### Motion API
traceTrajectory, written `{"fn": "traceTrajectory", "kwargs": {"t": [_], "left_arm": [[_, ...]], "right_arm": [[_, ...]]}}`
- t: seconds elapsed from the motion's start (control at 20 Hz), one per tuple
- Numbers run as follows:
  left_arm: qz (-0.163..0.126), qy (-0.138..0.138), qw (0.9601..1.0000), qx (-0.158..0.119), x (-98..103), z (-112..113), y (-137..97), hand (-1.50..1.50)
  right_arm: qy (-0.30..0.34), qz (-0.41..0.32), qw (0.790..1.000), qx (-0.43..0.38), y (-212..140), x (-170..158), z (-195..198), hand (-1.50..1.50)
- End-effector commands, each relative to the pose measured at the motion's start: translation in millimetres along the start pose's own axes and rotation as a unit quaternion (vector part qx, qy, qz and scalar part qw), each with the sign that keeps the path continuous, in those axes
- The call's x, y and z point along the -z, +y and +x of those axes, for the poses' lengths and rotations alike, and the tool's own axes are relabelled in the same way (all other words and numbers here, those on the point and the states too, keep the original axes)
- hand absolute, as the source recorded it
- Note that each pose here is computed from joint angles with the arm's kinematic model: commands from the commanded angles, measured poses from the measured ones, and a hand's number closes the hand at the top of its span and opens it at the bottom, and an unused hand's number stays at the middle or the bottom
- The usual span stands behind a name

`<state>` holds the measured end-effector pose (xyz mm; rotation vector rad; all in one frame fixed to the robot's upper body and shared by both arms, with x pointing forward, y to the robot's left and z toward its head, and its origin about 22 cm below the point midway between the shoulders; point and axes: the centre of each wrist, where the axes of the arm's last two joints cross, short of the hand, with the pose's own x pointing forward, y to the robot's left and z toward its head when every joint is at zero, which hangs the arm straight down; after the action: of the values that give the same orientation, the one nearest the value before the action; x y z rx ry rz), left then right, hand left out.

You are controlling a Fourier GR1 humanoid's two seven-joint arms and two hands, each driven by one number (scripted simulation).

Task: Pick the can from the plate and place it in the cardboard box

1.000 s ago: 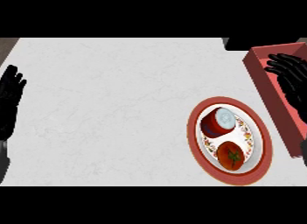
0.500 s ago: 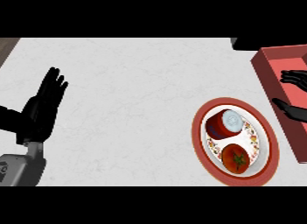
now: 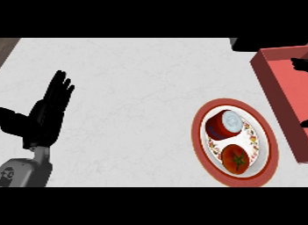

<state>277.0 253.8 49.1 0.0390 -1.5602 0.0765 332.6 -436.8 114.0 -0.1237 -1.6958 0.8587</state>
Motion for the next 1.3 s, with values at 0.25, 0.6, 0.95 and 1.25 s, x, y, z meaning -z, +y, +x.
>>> {"fn": "traceTrajectory", "kwargs": {"t": [0.25,0.6,0.95,1.25], "left_arm": [[0.02,0.006,0.9998,-0.001,-8,-3,5,0.0],[0.02,0.004,0.9998,0.001,1,6,14,0.0],[0.019,0.007,0.9998,0.006,-11,15,31,0.0],[0.015,0.008,0.9998,0.005,-23,-11,1,0.0]], "right_arm": [[0.032,0.159,0.986,-0.036,-17,47,49,-1.5],[0.014,0.181,0.983,0.01,16,62,47,-1.5],[0.062,0.169,0.983,-0.035,36,62,67,-1.5],[0.049,0.199,0.979,-0.009,81,63,63,-1.5]]}}
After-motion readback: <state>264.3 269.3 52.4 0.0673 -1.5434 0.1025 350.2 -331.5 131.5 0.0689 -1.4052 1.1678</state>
